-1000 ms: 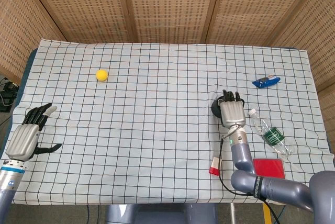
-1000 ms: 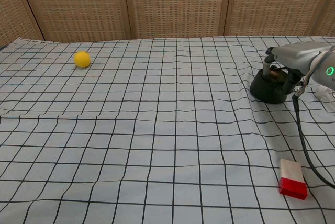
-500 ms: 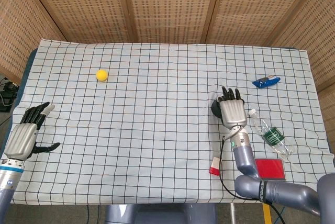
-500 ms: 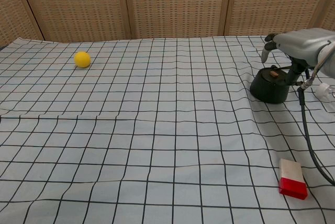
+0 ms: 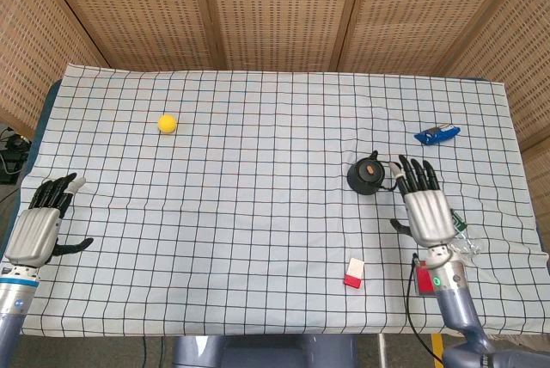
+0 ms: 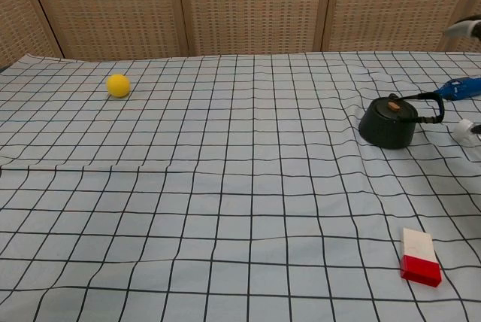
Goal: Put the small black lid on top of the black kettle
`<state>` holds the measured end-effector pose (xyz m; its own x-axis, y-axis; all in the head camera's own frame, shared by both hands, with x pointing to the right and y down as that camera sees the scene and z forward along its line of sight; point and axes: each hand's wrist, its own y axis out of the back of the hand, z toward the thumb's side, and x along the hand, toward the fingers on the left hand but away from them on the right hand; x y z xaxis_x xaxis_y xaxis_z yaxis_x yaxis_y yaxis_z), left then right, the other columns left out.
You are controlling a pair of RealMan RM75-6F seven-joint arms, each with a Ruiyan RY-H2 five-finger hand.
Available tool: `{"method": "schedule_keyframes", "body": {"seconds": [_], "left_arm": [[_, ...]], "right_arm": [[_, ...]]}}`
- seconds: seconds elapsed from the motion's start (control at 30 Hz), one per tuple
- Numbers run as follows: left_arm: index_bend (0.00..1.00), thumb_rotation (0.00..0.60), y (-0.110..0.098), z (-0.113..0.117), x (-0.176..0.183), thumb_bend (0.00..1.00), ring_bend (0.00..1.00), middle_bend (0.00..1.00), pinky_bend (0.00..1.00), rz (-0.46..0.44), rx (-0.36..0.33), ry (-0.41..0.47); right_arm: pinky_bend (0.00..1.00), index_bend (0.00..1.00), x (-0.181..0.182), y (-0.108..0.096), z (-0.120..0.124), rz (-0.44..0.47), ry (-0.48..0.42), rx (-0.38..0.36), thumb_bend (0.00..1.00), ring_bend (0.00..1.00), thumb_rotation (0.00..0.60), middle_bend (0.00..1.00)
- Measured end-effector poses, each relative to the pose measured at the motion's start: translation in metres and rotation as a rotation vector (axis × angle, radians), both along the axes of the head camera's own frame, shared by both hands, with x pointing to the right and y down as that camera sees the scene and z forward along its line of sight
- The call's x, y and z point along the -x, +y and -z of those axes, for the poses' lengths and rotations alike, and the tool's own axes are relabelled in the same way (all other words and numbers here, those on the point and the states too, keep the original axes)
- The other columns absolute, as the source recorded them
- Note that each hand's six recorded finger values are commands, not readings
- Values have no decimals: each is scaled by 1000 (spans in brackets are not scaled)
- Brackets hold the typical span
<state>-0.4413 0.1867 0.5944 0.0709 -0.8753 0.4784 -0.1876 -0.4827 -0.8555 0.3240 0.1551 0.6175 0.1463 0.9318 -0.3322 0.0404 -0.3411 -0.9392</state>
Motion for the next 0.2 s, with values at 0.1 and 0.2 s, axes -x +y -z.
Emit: {"method": "schedule_keyframes", "body": {"seconds": [0.1,0.2], "left_arm": [[0,600,6,-4,7,11,0,0,0,7,1,-28],[0,600,13,-5,16,12,0,0,0,21,-4,-48]], "right_arm": [[0,19,-26,20,6,-11,-9,-16,222,0,600,0],[0,19,-42,32,9,-25,-21,-25,222,0,600,0]]}}
